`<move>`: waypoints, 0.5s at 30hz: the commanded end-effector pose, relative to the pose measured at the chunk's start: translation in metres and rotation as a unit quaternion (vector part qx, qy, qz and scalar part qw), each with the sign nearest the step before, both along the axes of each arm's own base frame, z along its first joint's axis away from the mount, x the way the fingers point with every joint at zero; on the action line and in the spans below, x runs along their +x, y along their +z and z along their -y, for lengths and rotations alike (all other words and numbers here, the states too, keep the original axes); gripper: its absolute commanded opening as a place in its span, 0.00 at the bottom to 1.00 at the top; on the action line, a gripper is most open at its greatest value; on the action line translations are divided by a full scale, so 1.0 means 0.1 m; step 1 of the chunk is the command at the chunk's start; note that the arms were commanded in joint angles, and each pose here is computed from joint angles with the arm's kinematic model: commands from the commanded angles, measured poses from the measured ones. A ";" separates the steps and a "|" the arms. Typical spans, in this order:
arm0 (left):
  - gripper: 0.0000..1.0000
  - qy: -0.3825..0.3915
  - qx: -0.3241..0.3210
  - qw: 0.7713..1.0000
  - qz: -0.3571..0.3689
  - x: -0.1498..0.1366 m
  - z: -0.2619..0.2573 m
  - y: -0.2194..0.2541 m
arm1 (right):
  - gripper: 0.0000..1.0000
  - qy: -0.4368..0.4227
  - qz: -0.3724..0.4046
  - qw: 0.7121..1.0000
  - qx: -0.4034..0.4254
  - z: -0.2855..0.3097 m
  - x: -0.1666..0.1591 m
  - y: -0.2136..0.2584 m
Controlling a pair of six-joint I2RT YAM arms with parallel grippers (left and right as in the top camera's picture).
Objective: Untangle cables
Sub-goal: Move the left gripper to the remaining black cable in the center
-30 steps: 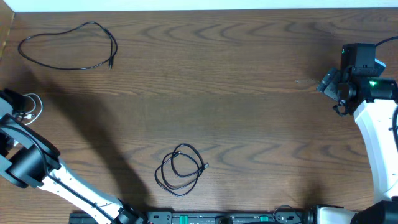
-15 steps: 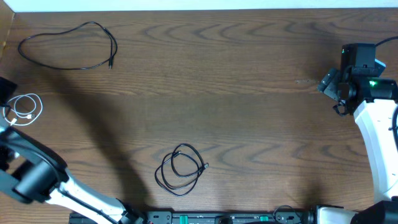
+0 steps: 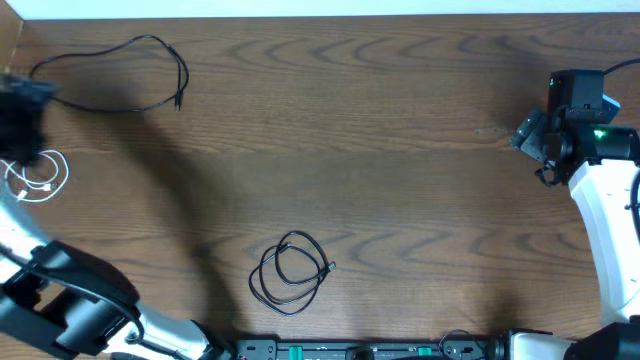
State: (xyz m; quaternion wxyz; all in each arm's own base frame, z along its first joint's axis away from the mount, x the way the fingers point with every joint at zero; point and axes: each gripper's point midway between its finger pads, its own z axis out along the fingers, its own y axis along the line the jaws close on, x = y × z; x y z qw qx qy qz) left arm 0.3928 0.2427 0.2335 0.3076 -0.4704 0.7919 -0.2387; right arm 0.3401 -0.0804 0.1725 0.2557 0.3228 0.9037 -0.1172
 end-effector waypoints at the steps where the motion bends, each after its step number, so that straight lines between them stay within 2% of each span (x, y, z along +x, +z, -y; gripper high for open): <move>1: 0.96 -0.142 -0.073 0.987 -0.009 0.14 0.97 -0.15 | 0.99 -0.009 0.001 1.000 -0.001 0.02 -0.01 -0.01; 4: 0.96 -0.224 -0.065 0.970 -0.075 0.02 1.51 -0.42 | 0.99 -0.009 0.001 1.000 -0.001 0.02 -0.01 -0.01; 10: 0.96 -0.246 0.015 0.929 -0.275 -0.43 1.96 -1.00 | 0.99 -0.009 0.001 1.000 -0.001 0.02 -0.01 -0.01; 13: 0.96 -0.259 0.050 0.910 -0.321 -0.56 2.07 -1.15 | 0.99 -0.009 0.001 1.000 -0.001 0.02 -0.01 -0.01; 15: 0.96 -0.272 0.051 0.900 -0.335 -0.64 2.16 -1.16 | 0.99 -0.009 0.001 1.000 -0.001 0.02 -0.01 -0.01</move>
